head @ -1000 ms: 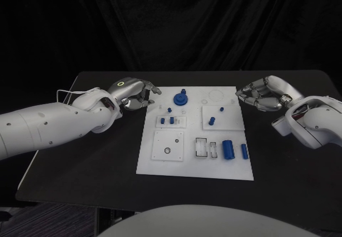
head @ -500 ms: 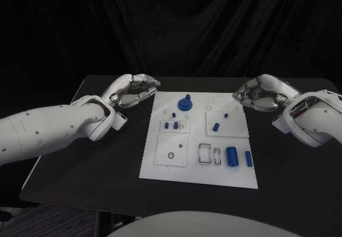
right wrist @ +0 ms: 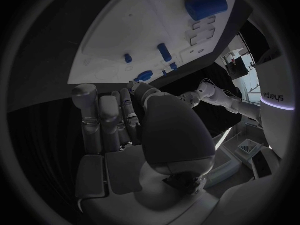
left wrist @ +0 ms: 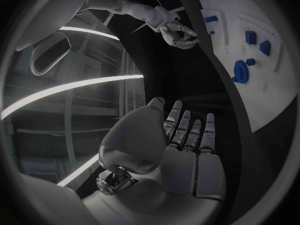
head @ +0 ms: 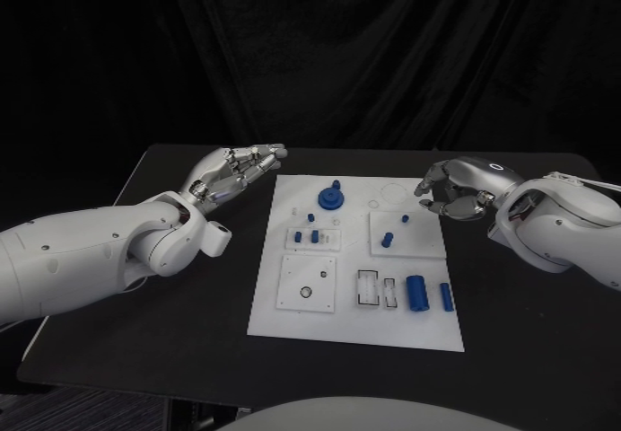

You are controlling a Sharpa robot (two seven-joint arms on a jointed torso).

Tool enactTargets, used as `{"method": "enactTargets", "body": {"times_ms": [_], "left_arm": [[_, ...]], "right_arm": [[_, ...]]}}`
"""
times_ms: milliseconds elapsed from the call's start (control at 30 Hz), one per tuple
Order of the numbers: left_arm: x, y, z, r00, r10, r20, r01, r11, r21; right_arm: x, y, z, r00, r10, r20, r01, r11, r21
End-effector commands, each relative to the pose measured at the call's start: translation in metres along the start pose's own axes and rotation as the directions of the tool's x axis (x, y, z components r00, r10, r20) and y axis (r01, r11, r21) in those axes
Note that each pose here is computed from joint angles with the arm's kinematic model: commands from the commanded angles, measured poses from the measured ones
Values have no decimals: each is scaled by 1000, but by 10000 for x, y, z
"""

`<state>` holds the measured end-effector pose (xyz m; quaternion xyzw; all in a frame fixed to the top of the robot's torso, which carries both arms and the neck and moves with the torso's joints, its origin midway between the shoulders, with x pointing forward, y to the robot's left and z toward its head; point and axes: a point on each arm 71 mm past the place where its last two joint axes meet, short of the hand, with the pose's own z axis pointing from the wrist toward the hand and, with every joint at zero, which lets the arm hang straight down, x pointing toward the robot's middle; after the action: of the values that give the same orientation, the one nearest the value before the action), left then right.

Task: Assemble the parts on the task board

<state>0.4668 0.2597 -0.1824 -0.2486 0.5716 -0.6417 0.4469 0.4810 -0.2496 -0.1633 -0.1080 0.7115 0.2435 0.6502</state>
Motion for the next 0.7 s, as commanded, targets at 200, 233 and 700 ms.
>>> {"method": "enactTargets", "body": {"times_ms": [200, 233, 700], "left_arm": [[72, -161, -16, 993, -108, -45, 115, 972, 204], [76, -160, -14, 993, -111, -48, 119, 972, 203], [68, -150, -6, 984, -175, -34, 178, 965, 191]], "right_arm": [[93, -110, -68, 992, -107, -63, 113, 989, 92], [107, -116, -73, 992, -108, -66, 114, 989, 95], [207, -84, -63, 993, -102, -65, 107, 991, 80]]}}
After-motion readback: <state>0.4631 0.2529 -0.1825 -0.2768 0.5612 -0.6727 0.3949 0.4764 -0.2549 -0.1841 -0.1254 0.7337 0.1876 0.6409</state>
